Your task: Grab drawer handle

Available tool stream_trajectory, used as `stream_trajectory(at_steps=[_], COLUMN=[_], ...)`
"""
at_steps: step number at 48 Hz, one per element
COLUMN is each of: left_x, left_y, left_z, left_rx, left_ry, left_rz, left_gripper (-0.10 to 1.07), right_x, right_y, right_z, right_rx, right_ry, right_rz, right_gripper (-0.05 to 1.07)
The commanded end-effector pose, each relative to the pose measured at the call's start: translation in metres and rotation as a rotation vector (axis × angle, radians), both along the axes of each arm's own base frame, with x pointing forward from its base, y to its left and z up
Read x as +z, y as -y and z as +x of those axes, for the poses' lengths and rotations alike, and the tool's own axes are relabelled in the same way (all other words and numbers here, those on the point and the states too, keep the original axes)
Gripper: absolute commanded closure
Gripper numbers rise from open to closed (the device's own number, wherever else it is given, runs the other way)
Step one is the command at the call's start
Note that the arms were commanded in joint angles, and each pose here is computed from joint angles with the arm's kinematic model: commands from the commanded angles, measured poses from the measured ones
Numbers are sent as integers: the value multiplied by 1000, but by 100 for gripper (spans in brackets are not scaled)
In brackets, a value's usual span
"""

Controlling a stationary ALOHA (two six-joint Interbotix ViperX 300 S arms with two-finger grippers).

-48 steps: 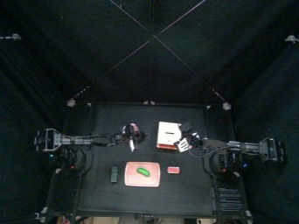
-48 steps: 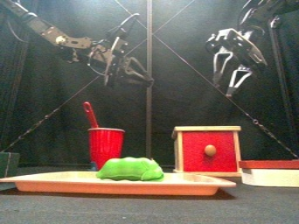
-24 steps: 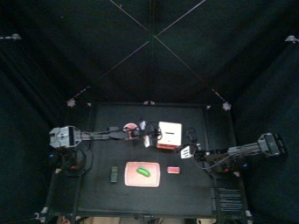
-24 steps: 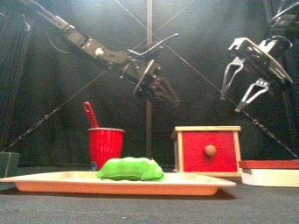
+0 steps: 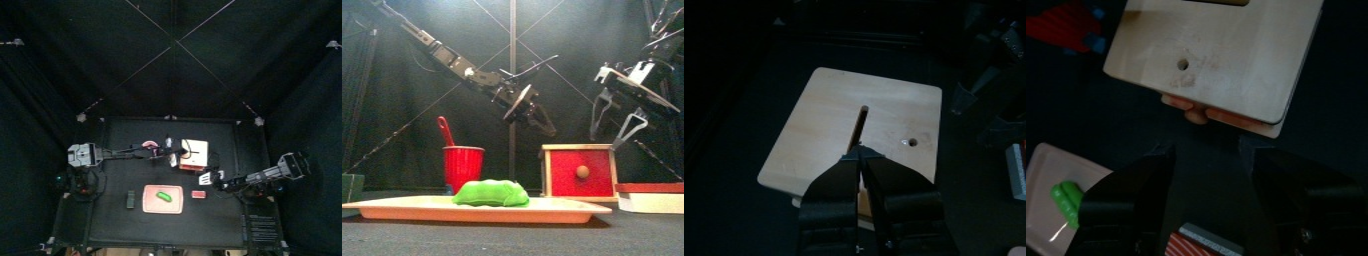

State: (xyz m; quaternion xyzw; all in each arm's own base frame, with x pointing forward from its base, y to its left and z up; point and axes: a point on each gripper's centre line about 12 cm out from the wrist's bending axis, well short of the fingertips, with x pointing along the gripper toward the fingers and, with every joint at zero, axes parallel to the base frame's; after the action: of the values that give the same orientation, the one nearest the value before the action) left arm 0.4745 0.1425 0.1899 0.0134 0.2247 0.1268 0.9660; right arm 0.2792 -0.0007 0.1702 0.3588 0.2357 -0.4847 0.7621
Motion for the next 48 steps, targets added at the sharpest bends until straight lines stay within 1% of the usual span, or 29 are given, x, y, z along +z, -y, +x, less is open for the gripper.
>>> stream_trajectory(at_steps=[1, 6, 12, 16, 23, 32, 40, 48], left_x=[15, 11, 4, 2, 0, -8, -11, -12], left_y=[-9, -12, -13, -15, -15, -15, -16, -16], left_z=[4, 3, 1, 3, 2, 3, 4, 4], left_rx=[13, 17, 19, 21, 20, 22, 25, 29], left_ry=[40, 32, 17, 14, 7, -7, -10, -12], left_rz=[15, 17, 13, 15, 14, 6, 1, -7], left_gripper=[54, 54, 54, 54, 54, 54, 54, 54], right_x=[9, 8, 1, -4, -13, -19, -23, -25], right_y=[-4, -6, -8, -7, -4, 5, 15, 21], right_z=[13, 24, 35, 40, 41, 40, 43, 45], right_rx=[-39, -52, -62, -80, -127, -165, -174, -179], right_ry=[9, 9, -12, -28, -65, -98, -108, -108], right_rz=[-8, -1, -6, -1, 2, -29, -51, -56], right_gripper=[16, 16, 16, 16, 16, 16, 16, 16])
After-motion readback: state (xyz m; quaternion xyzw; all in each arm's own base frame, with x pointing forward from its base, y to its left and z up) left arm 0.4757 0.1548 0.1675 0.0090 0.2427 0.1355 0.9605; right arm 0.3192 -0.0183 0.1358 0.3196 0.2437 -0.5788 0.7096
